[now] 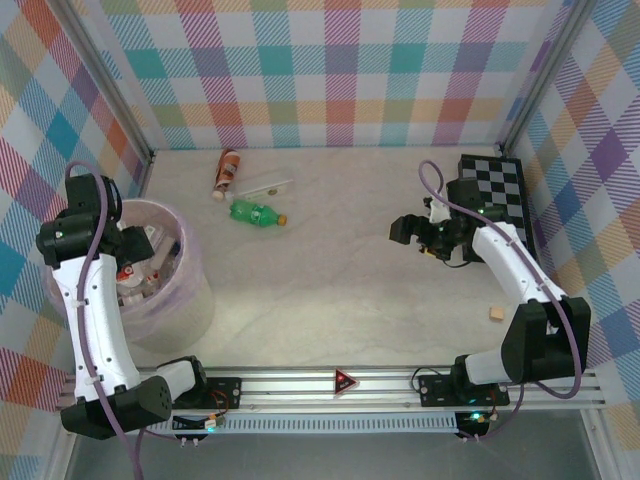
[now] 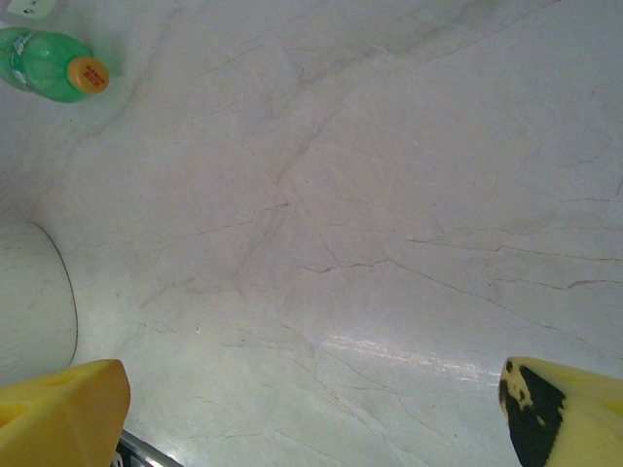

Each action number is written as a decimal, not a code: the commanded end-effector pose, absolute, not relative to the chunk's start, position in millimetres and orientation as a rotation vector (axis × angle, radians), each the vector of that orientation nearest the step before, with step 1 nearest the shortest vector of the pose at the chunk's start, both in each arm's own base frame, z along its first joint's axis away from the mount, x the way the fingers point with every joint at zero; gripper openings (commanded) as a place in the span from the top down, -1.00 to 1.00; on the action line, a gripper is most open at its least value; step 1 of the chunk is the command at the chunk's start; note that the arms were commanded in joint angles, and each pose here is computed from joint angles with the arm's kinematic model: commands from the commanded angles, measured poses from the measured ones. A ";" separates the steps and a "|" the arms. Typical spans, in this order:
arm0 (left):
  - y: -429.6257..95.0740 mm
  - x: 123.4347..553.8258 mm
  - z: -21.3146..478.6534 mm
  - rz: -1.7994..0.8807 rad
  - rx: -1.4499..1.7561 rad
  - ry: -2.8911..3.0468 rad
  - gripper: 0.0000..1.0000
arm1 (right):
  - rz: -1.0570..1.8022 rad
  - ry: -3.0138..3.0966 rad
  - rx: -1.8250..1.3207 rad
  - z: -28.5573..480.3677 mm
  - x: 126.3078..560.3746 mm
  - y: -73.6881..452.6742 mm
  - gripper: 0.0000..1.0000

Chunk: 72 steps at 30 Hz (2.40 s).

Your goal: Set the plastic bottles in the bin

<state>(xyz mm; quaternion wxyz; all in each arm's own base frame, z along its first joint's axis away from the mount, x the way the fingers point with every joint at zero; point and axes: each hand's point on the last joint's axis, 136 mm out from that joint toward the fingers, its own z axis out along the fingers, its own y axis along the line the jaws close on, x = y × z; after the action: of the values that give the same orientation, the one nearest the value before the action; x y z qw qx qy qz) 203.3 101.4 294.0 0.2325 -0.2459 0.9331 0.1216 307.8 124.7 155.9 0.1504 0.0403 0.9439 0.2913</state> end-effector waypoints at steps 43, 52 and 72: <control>94.0 223.6 381.5 0.221 -0.668 2.245 -0.27 | 0.887 2.684 0.066 161.1 315.3 139.2 -0.95; 3.3 279.0 403.4 0.164 -0.317 2.268 -0.45 | 0.892 2.678 0.089 166.3 313.9 139.7 -0.95; -207.8 411.6 283.8 0.116 0.387 2.523 -0.92 | 0.808 2.683 0.084 170.4 297.2 128.6 -0.96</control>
<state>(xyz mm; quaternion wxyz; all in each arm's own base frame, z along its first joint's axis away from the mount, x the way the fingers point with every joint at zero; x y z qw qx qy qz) 403.8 -202.6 289.9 0.2933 0.1202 0.9473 0.0464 305.5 129.0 167.9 0.1688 0.0369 0.9416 0.2889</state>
